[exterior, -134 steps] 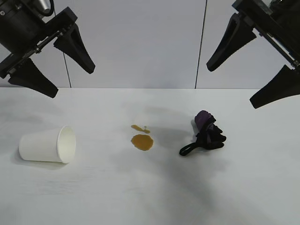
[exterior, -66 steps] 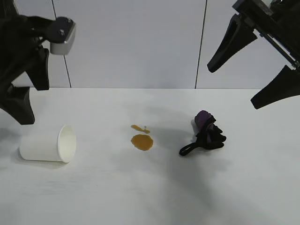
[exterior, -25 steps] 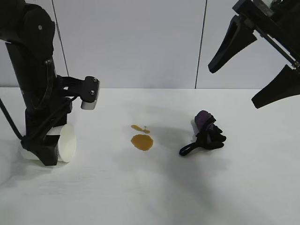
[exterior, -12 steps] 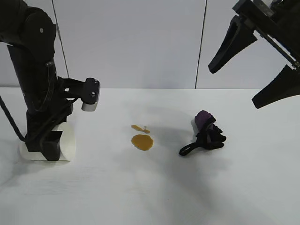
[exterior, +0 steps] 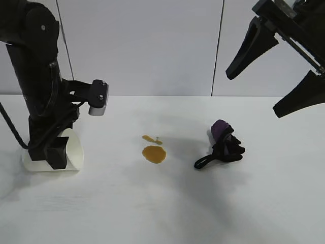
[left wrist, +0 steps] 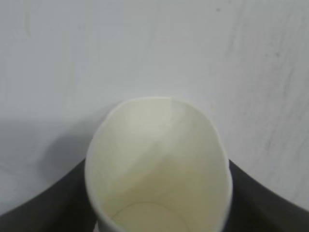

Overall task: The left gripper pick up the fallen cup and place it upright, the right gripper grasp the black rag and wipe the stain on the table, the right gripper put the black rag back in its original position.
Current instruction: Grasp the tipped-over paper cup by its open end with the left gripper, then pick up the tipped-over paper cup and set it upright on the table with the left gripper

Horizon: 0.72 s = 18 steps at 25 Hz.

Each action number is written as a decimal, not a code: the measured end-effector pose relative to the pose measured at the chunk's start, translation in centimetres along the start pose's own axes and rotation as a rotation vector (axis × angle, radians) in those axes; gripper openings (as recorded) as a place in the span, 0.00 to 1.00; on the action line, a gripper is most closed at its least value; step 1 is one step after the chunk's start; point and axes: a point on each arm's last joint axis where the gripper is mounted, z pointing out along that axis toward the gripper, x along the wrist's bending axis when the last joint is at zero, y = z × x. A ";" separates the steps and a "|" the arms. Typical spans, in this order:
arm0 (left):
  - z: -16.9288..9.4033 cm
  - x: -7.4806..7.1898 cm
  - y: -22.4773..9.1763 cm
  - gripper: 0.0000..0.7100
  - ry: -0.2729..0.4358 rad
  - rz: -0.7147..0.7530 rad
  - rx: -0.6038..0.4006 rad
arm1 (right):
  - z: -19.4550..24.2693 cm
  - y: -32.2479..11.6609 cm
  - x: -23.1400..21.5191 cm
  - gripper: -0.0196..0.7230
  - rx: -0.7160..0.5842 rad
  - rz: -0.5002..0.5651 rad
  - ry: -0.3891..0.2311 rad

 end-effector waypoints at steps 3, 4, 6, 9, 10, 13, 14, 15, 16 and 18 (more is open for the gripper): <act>-1.7 0.6 0.6 0.61 0.035 -0.030 -0.057 | 0.0 0.0 0.0 0.89 0.000 0.000 0.000; -2.2 0.8 0.8 0.61 0.041 -0.041 -0.078 | 0.0 0.0 0.0 0.89 0.000 0.000 0.000; -3.4 1.3 1.4 0.61 0.064 -0.061 -0.131 | 0.0 0.0 0.0 0.89 0.000 0.000 0.000; -4.8 1.8 2.2 0.60 0.079 -0.104 -0.235 | 0.0 0.0 0.0 0.89 0.000 0.000 0.000; -5.0 2.0 2.4 0.60 0.077 -0.134 -0.282 | 0.0 0.0 0.0 0.89 0.000 0.000 0.000; -5.4 2.7 2.1 0.60 0.053 -0.228 -0.412 | 0.0 0.0 0.0 0.89 0.000 0.000 0.000; -5.5 3.0 1.7 0.60 0.047 -0.261 -0.455 | 0.0 0.0 0.0 0.89 0.000 0.000 0.000; -5.7 3.3 1.4 0.60 0.042 -0.291 -0.501 | 0.0 0.0 0.0 0.89 0.000 0.000 0.000; -5.9 3.8 0.8 0.60 0.044 -0.314 -0.537 | 0.0 0.0 0.0 0.89 0.000 0.000 0.000; -6.2 4.5 -0.2 0.60 0.046 -0.362 -0.620 | 0.0 0.0 0.0 0.89 0.000 0.000 0.000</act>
